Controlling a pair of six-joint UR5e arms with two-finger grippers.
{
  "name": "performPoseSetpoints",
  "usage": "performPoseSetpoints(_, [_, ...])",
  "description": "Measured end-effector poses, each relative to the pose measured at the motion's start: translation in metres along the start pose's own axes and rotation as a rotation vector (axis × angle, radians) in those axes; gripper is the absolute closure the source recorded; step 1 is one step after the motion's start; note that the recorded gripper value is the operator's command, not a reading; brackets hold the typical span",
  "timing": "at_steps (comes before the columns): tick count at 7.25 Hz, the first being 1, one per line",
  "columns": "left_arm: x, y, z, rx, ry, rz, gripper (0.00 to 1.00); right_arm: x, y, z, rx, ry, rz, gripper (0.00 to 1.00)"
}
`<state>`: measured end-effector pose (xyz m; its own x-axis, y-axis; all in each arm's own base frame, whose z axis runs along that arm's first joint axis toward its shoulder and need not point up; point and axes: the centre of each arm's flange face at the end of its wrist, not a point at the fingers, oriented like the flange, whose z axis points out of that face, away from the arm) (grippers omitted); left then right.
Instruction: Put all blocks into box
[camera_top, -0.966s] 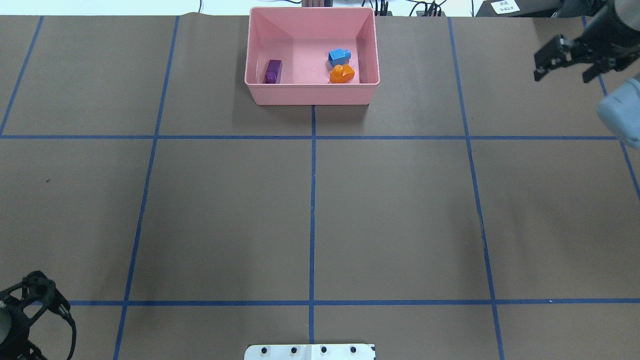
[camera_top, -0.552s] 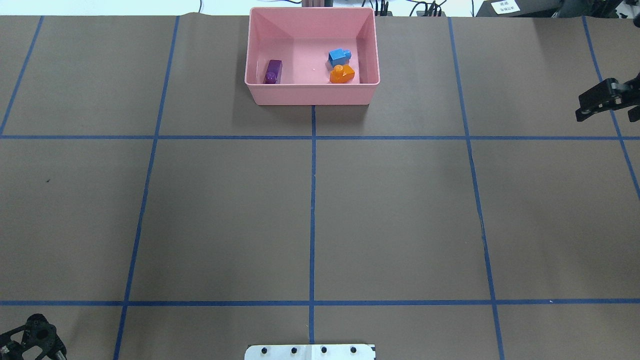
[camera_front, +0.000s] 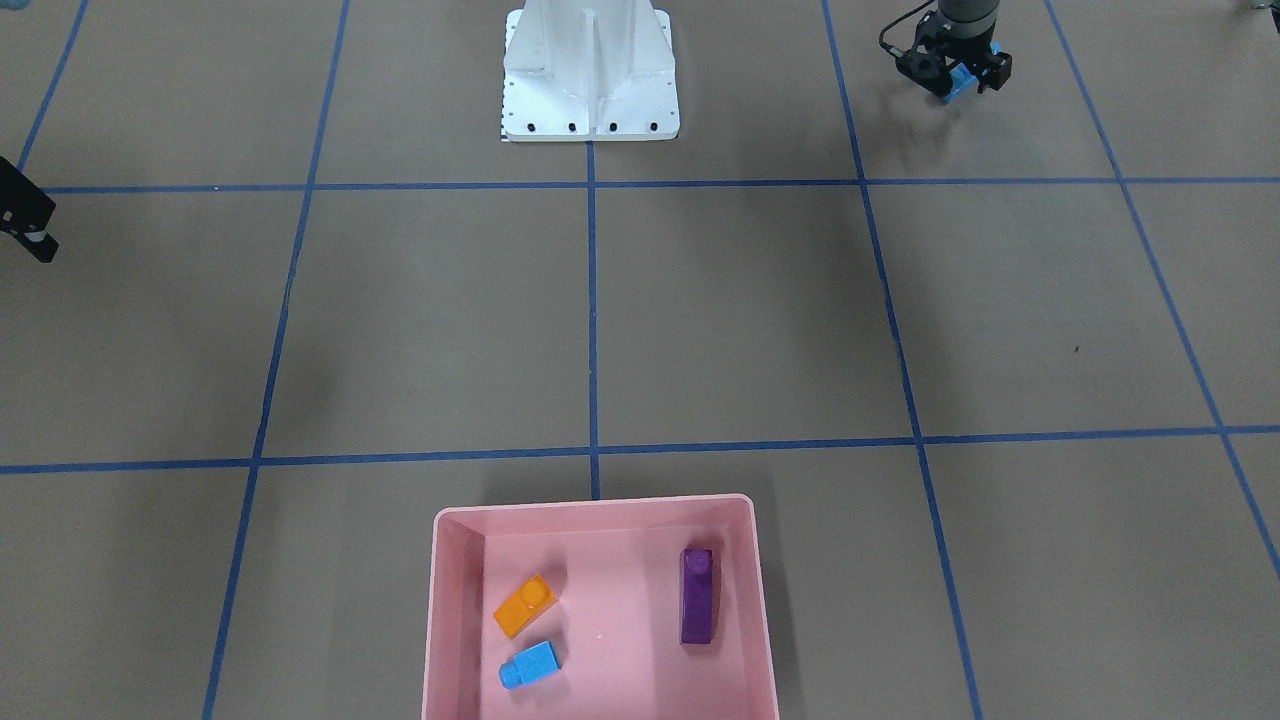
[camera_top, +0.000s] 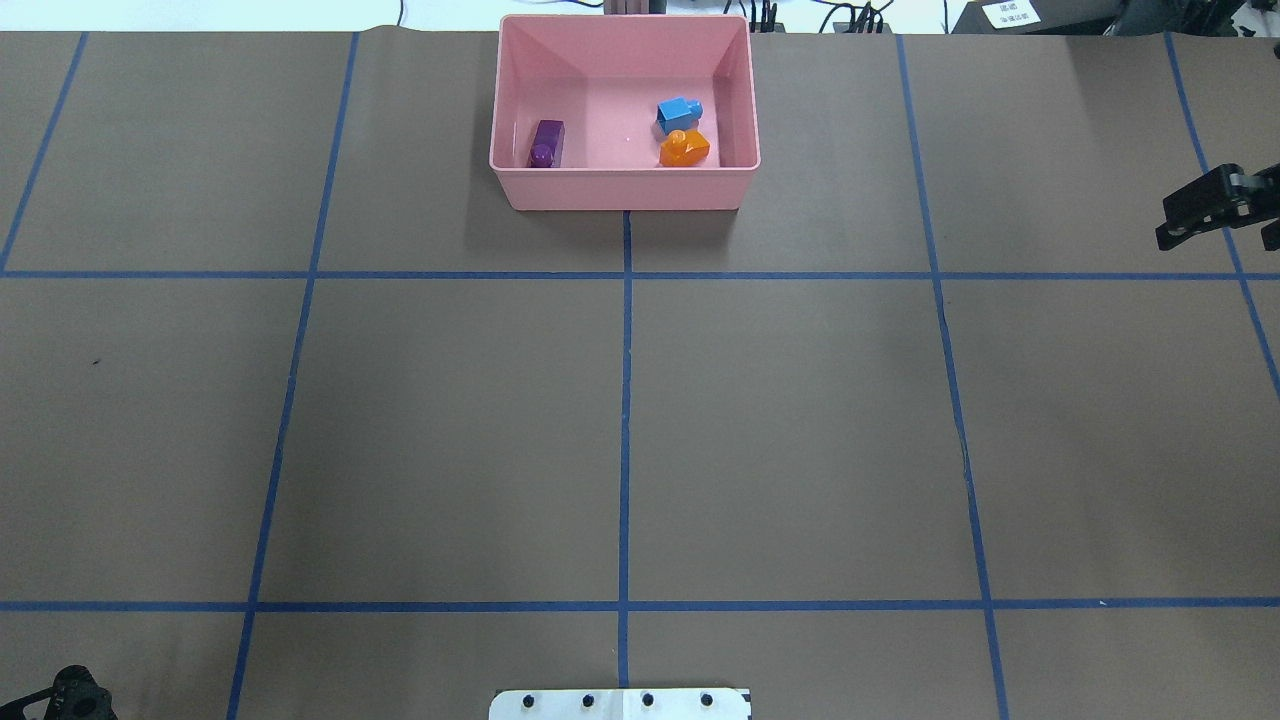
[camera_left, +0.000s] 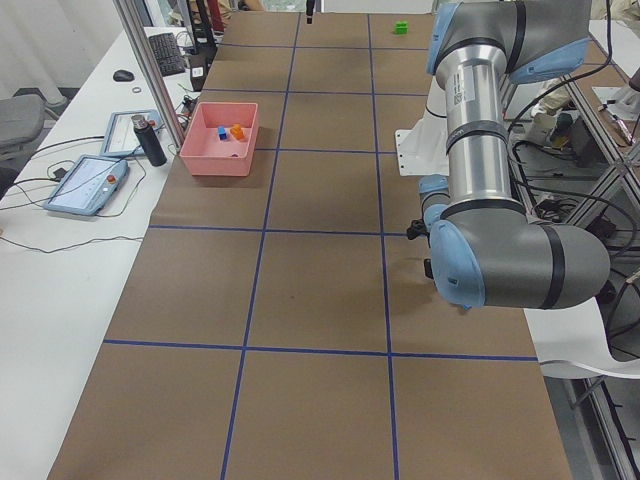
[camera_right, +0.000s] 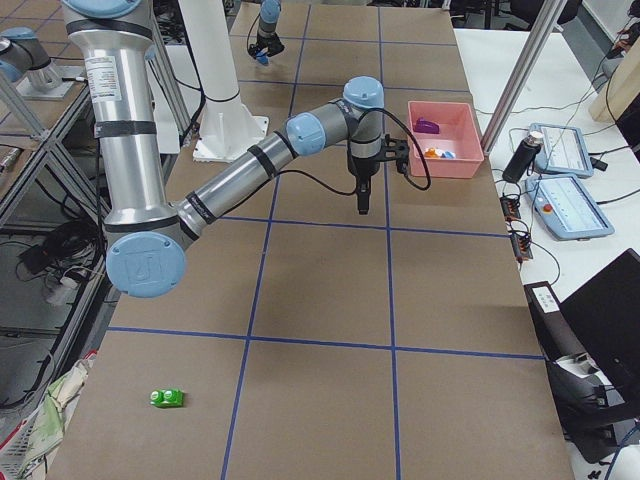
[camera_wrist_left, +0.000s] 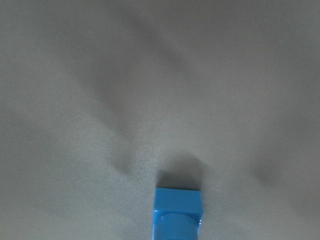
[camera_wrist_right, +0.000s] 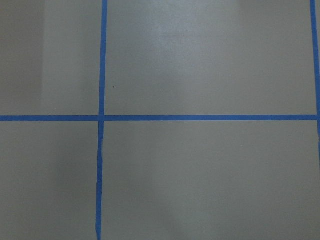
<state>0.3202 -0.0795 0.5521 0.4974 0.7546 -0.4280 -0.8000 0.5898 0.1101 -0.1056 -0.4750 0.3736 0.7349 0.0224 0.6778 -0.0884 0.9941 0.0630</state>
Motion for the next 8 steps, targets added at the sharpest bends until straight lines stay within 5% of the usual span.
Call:
performPoseSetpoints(2, [0.000, 0.001, 0.004, -0.006, -0.004, 0.007, 1.00, -0.002, -0.001, -0.001, 0.002, -0.003, 0.002, 0.00])
performPoseSetpoints(6, [0.000, -0.003, -0.011, 0.021, 0.010, -0.003, 1.00, -0.004, -0.002, -0.002, 0.004, -0.006, 0.002, 0.00])
performPoseSetpoints(8, [-0.011, -0.016, -0.064, 0.120, 0.054, -0.074, 1.00, -0.005, -0.003, -0.001, 0.005, -0.007, -0.001, 0.00])
